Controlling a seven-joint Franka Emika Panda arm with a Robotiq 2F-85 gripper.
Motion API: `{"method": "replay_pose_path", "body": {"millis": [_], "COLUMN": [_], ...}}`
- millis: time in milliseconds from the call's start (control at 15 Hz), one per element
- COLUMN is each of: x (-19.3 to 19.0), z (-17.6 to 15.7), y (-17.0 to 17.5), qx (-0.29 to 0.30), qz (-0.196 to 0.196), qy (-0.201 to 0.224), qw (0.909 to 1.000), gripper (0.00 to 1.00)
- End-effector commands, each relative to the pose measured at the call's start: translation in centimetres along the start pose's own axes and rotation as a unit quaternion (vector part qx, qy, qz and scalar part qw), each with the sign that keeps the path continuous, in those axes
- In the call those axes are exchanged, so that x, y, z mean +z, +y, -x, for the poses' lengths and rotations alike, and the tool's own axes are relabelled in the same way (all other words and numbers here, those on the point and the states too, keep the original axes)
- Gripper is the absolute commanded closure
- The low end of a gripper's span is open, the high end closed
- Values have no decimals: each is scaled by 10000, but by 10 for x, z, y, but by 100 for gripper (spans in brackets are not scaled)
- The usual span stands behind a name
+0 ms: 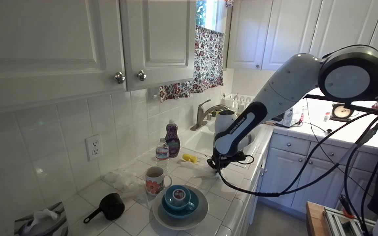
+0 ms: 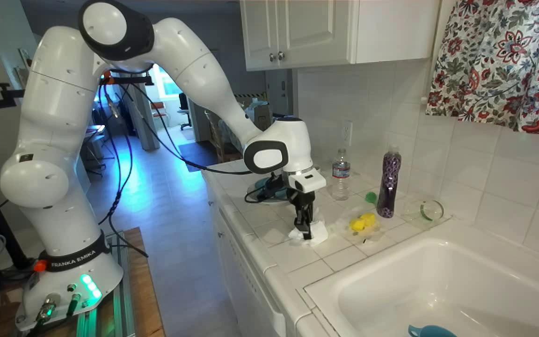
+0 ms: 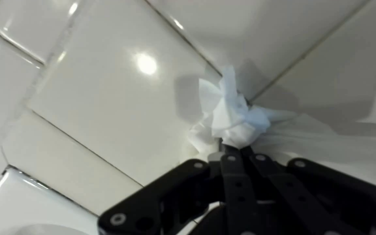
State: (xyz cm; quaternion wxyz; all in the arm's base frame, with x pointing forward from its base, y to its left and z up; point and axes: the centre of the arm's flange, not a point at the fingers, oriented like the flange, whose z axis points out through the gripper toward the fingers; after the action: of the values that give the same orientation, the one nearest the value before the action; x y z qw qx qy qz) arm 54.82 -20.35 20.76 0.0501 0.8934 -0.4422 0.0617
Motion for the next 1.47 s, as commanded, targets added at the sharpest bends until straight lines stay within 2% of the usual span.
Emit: {"method": "replay_pose_path", "body": {"millis": [0,200,533,800,1133,1400], "x": [-19,-20,-12,-3,2,6], "z": [26,29,42,35,6,-11], "y": [19,-10,-77,-115,-126,-100], "qx": [-378,-704,-1228,-1342,-1128,-744], "qz": [104,-69,-279,-331,-379,-175], "qy": [-333,-241,-405,-496,-531,-621], "qw": [9987,9972,9912,9892,9915,9951], "gripper": [99,99,99,99,99,99]}}
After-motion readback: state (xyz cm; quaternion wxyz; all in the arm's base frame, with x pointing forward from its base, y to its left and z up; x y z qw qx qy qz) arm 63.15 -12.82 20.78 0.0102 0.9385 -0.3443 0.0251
